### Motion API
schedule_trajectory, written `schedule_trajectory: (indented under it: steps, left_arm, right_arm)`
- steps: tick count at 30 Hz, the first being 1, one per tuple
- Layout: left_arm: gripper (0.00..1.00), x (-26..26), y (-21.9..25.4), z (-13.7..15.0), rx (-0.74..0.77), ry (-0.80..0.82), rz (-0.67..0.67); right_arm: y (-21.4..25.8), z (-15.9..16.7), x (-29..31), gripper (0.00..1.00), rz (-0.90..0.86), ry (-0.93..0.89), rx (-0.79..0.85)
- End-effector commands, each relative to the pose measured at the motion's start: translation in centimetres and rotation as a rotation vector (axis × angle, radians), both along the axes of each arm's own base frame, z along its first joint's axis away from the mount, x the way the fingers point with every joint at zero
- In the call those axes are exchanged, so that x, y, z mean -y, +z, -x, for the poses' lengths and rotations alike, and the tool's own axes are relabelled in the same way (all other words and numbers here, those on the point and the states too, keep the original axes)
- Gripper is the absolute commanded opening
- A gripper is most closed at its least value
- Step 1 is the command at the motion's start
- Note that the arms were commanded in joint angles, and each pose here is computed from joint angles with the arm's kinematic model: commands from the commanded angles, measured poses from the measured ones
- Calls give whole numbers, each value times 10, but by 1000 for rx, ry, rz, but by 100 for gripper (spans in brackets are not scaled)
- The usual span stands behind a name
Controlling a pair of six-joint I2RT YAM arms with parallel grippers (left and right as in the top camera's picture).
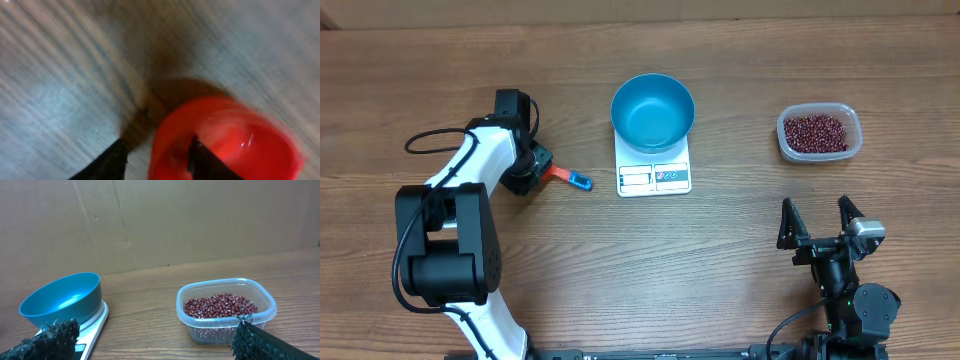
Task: Scoop item into bowl and weigh 150g on scale
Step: 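Reach the left gripper down to the red scoop's cup, then grasp the red scoop with the left gripper and lift it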
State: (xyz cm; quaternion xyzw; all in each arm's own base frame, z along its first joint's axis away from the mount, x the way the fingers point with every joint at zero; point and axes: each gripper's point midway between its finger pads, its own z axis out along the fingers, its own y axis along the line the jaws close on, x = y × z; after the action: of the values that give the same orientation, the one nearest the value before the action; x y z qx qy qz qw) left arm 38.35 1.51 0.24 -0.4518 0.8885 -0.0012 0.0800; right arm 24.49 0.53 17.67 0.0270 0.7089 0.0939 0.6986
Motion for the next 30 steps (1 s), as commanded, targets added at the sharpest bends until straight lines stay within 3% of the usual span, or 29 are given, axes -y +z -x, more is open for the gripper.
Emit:
schedule_trajectory:
  steps: [1,21,30]
  left_arm:
    - [4,-3,-16,-2,-18,50,-2]
    - [4,10,-15,-2,-22,-25,70]
    - [4,8,38,5,41,-25,54]
  right_arm:
    - [-2,0,0,100,4,-2,4]
    - [-2,0,0,100,4,-2,4]
    - [-2,0,0,100,4,-2,3]
